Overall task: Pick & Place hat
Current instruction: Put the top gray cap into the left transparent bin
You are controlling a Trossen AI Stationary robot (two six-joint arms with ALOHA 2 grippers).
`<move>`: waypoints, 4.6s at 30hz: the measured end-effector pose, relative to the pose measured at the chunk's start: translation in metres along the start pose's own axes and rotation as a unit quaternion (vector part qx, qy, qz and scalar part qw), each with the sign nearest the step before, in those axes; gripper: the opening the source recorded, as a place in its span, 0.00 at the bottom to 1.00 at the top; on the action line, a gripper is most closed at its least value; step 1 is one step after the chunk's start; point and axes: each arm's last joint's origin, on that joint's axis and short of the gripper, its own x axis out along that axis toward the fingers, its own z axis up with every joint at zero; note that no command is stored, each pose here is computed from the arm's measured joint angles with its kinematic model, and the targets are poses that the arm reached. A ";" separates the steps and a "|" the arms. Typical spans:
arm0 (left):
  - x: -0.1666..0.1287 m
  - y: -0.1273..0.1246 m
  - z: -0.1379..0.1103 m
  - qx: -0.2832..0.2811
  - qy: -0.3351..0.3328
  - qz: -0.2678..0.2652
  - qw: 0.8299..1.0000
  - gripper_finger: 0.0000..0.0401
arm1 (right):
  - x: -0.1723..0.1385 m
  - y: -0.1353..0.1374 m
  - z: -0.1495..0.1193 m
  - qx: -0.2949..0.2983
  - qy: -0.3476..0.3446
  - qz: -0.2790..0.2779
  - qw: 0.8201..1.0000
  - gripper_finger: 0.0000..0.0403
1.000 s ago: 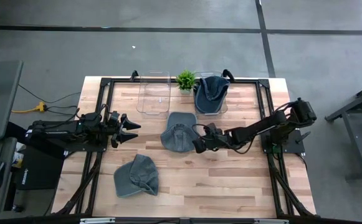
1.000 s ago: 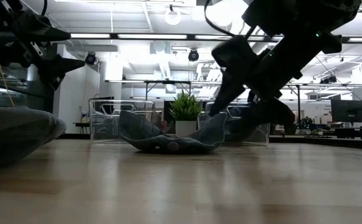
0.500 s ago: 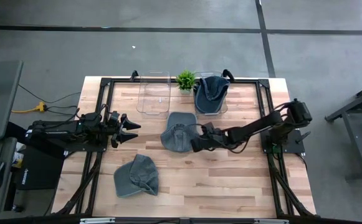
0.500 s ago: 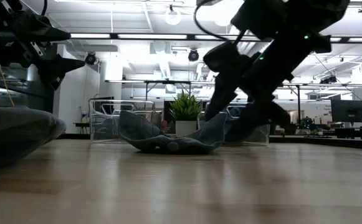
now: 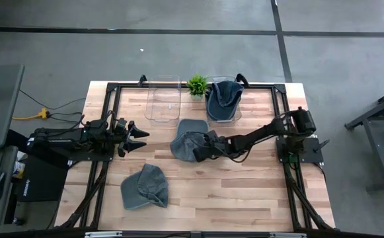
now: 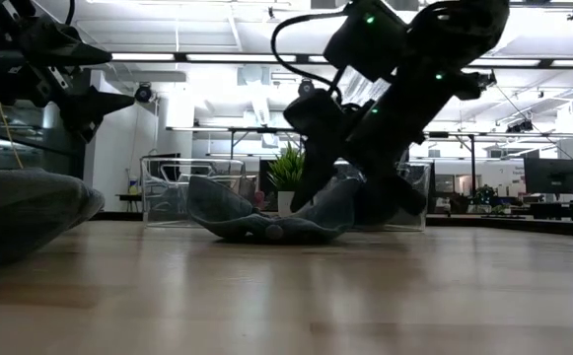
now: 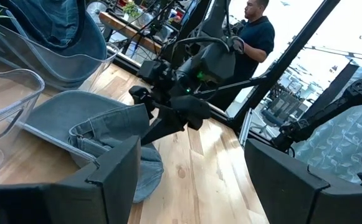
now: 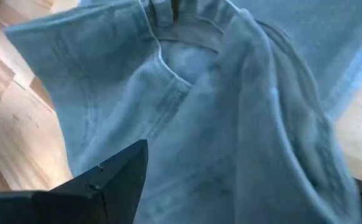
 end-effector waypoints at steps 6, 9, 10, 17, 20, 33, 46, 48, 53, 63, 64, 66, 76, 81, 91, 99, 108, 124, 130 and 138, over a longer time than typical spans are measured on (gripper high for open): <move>0.000 0.000 0.000 0.000 0.000 0.000 1.000 0.66 | 0.009 0.003 0.001 0.006 0.019 0.003 1.000 0.69; 0.000 0.000 0.000 0.000 0.000 0.000 1.000 0.66 | 0.009 0.003 0.001 0.017 0.025 0.002 1.000 0.67; 0.000 0.000 0.000 0.000 0.000 0.000 1.000 0.66 | 0.009 0.002 0.000 0.016 0.026 0.001 1.000 0.65; 0.000 0.000 0.000 0.000 0.000 0.000 1.000 0.66 | 0.009 0.001 -0.001 0.003 0.052 0.005 0.999 0.41; 0.000 0.000 0.000 0.000 0.000 0.000 1.000 0.66 | 0.009 0.001 -0.002 -0.002 0.065 0.009 0.998 0.25; 0.000 0.000 0.000 0.000 0.000 0.000 1.000 0.66 | -0.002 0.009 0.000 -0.066 0.112 0.065 0.989 0.01; 0.000 0.000 0.000 0.000 0.000 0.000 1.000 0.66 | -0.072 0.013 0.026 -0.271 0.184 0.158 0.932 0.00; 0.000 0.000 0.000 0.000 0.000 0.000 1.000 0.66 | -0.083 0.011 0.030 -0.304 0.187 0.164 0.920 0.00; 0.000 0.000 0.000 0.000 0.000 0.000 1.000 0.66 | -0.110 0.009 0.041 -0.416 0.182 0.180 0.873 0.00; 0.000 0.000 0.000 0.000 0.000 0.000 1.000 0.66 | -0.159 0.036 0.101 -0.556 0.192 0.145 0.796 0.00; 0.000 0.000 0.000 0.000 0.000 0.000 1.000 0.66 | -0.161 0.039 0.106 -0.567 0.200 0.141 0.786 0.00; 0.000 0.000 0.000 0.000 0.000 0.000 1.000 0.66 | -0.165 0.046 0.116 -0.592 0.219 0.137 0.764 0.00; 0.000 0.000 0.000 0.000 0.000 0.000 1.000 0.66 | -0.155 0.071 0.138 -0.690 0.326 0.050 0.644 0.00; 0.000 0.000 0.000 0.000 0.000 0.000 1.000 0.66 | -0.144 0.080 0.143 -0.731 0.318 0.012 0.604 0.00; 0.000 0.000 0.000 0.000 0.000 0.001 1.000 0.66 | -0.135 0.082 0.143 -0.728 0.317 -0.015 0.607 0.00; 0.000 0.000 0.000 0.000 0.000 0.000 1.000 0.66 | -0.134 0.083 0.144 -0.724 0.306 -0.020 0.618 0.00; 0.000 0.000 0.000 0.000 0.000 0.001 1.000 0.66 | -0.133 0.084 0.144 -0.718 0.301 -0.024 0.627 0.00; 0.000 0.002 0.001 0.026 -0.022 0.040 0.999 0.66 | -0.133 0.085 0.145 -0.673 0.288 -0.052 0.679 0.00; 0.000 0.004 0.002 0.027 -0.037 0.068 0.997 0.66 | -0.132 0.086 0.146 -0.657 0.280 -0.057 0.698 0.00; 0.000 0.004 0.001 0.025 -0.030 0.062 0.997 0.66 | -0.132 0.087 0.146 -0.647 0.274 -0.059 0.709 0.00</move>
